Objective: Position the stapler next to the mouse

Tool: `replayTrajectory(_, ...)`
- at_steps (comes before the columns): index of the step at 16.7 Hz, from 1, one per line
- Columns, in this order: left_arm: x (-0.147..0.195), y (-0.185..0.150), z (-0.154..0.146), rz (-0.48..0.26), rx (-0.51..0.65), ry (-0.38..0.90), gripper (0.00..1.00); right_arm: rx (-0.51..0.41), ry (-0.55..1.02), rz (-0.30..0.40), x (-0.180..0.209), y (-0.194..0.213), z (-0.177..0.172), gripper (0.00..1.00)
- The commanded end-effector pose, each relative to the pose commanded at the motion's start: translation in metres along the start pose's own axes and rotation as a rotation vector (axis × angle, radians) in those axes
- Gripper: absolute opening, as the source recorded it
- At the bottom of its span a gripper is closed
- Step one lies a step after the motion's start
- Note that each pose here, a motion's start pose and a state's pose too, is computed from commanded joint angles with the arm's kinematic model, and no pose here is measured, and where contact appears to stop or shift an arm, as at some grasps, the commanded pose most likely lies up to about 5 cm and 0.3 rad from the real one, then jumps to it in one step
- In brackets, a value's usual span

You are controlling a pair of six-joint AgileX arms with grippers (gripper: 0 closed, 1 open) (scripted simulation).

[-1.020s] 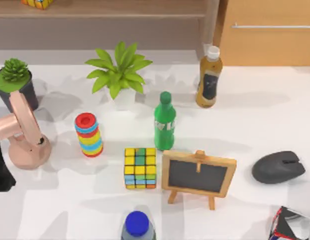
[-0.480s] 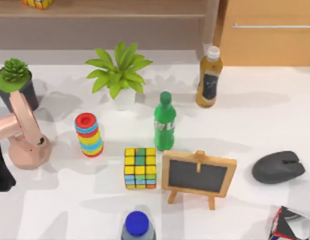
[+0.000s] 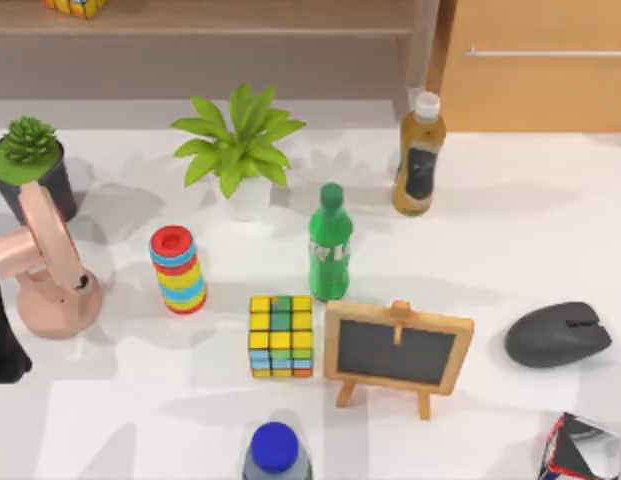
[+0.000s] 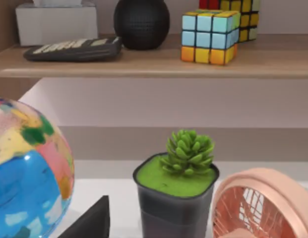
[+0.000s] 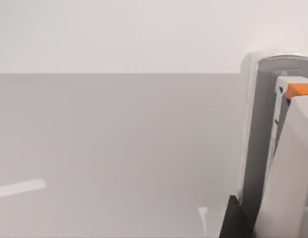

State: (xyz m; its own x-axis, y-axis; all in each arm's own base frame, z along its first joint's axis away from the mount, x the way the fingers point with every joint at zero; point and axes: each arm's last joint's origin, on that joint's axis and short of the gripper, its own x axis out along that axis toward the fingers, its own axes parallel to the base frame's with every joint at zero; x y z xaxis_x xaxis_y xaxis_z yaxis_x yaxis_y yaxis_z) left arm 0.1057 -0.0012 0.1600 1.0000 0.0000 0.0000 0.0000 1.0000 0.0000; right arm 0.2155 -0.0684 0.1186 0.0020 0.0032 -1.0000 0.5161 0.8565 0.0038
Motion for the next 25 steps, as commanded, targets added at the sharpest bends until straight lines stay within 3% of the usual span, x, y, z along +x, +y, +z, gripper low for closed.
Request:
replayTrajectory(19, 0.0, 0.0, 0.0, 0.0, 0.0, 0.0, 1.0, 0.002, 0.003, -0.001, -0.029, 0.0, 0.0, 0.0)
replayTrajectory(25, 0.0, 0.0, 0.0, 0.0, 0.0, 0.0, 1.0, -0.059, -0.091, -0.005, -0.051, 0.026, 0.029, 0.0)
